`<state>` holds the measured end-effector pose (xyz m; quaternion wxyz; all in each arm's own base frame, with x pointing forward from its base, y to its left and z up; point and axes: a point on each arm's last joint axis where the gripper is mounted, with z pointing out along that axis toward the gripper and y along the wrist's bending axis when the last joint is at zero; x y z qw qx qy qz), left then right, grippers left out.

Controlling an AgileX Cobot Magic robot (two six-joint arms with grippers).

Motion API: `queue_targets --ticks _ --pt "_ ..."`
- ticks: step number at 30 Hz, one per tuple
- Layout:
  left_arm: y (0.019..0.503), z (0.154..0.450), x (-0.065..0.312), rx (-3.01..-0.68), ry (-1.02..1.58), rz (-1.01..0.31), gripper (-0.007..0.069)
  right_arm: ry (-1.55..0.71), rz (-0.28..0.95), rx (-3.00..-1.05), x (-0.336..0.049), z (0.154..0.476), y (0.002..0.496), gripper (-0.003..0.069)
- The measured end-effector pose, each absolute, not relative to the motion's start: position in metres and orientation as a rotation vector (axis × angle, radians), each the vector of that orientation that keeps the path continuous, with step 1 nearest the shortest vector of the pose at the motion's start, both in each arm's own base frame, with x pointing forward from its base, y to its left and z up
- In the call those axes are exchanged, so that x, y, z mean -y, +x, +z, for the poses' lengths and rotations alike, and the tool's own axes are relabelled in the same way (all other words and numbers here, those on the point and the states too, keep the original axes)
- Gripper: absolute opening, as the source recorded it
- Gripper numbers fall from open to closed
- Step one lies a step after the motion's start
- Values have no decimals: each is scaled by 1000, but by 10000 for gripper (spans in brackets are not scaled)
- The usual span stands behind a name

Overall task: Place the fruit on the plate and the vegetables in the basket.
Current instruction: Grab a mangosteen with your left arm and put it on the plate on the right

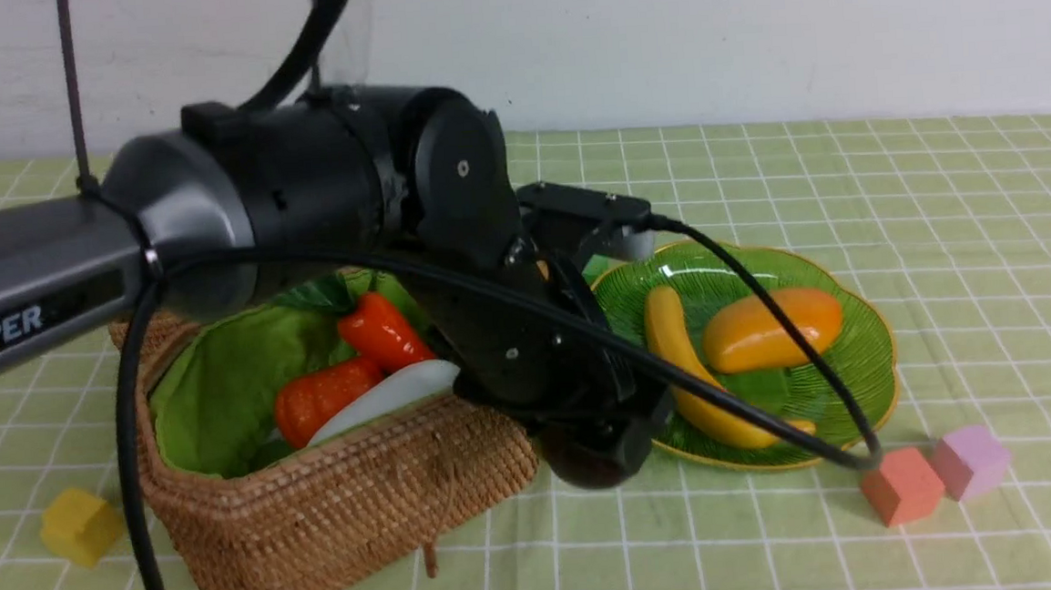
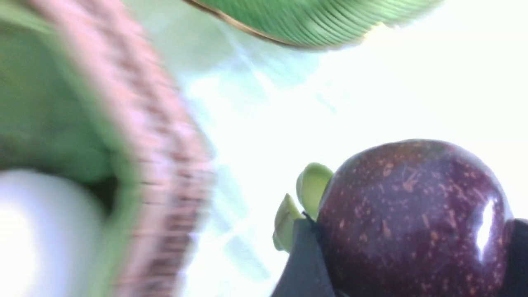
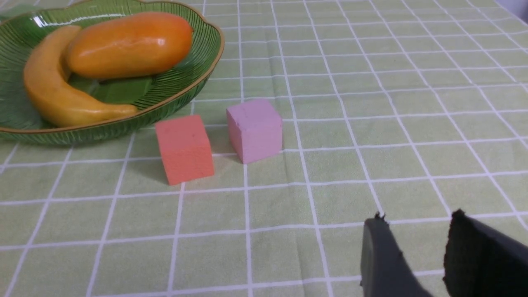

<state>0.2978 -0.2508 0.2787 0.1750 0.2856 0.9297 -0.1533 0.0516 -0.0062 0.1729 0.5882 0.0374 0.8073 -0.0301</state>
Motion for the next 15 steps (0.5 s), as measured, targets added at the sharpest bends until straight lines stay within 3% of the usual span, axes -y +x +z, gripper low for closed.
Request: queue_targets --ticks 5,10,15 --pt "306 271 253 -2622 819 -381 543 87 -70 -1880 6 173 52 240" --pt "330 264 273 -2425 654 -525 543 87 -70 -1880 6 173 52 240" --pt "347 253 283 -2311 542 -583 543 87 -70 -1880 6 173 52 240"
